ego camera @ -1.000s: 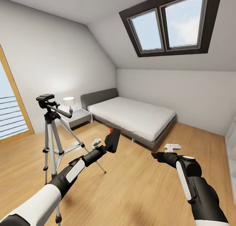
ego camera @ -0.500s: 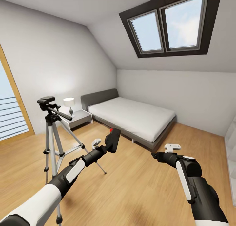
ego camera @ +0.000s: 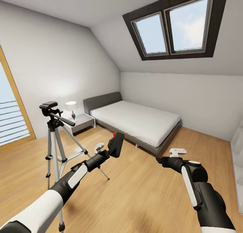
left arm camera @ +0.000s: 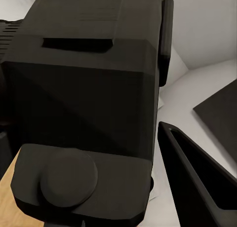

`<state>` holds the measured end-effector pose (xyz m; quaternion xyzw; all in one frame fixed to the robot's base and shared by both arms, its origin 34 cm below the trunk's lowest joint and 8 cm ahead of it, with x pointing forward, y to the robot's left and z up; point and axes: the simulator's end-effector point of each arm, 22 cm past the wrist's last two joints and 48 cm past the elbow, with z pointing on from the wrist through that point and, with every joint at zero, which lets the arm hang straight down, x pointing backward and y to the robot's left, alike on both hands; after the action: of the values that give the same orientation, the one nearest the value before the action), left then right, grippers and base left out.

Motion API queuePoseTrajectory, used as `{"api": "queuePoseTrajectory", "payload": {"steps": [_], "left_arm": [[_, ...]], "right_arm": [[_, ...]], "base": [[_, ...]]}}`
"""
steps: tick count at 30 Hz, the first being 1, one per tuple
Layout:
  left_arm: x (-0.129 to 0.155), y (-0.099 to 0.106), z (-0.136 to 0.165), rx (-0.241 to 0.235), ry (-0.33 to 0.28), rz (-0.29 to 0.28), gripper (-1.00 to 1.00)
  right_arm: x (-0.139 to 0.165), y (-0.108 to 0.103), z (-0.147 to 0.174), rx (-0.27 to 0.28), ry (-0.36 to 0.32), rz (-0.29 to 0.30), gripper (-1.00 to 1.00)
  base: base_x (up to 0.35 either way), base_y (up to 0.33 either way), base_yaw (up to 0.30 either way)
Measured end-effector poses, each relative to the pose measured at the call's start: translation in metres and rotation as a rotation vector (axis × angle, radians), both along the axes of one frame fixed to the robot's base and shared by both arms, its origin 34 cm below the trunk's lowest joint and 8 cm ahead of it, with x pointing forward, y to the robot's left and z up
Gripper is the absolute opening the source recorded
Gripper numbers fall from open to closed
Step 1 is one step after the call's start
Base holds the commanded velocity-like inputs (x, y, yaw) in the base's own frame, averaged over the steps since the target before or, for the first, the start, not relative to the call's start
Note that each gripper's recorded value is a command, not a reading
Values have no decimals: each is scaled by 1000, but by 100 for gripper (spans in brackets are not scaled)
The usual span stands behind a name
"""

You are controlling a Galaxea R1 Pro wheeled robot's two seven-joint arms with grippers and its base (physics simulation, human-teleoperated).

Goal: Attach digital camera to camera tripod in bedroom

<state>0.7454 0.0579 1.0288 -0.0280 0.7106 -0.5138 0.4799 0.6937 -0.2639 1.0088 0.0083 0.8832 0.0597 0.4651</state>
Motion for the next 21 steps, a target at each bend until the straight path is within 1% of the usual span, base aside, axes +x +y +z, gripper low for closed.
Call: {"api": "queuePoseTrajectory", "payload": {"steps": [21], "left_arm": [[-5,0,22,0,1,0,-100]], "right_arm": [[-5,0,22,0,1,0,100]], "base": [[0,0,0]]}}
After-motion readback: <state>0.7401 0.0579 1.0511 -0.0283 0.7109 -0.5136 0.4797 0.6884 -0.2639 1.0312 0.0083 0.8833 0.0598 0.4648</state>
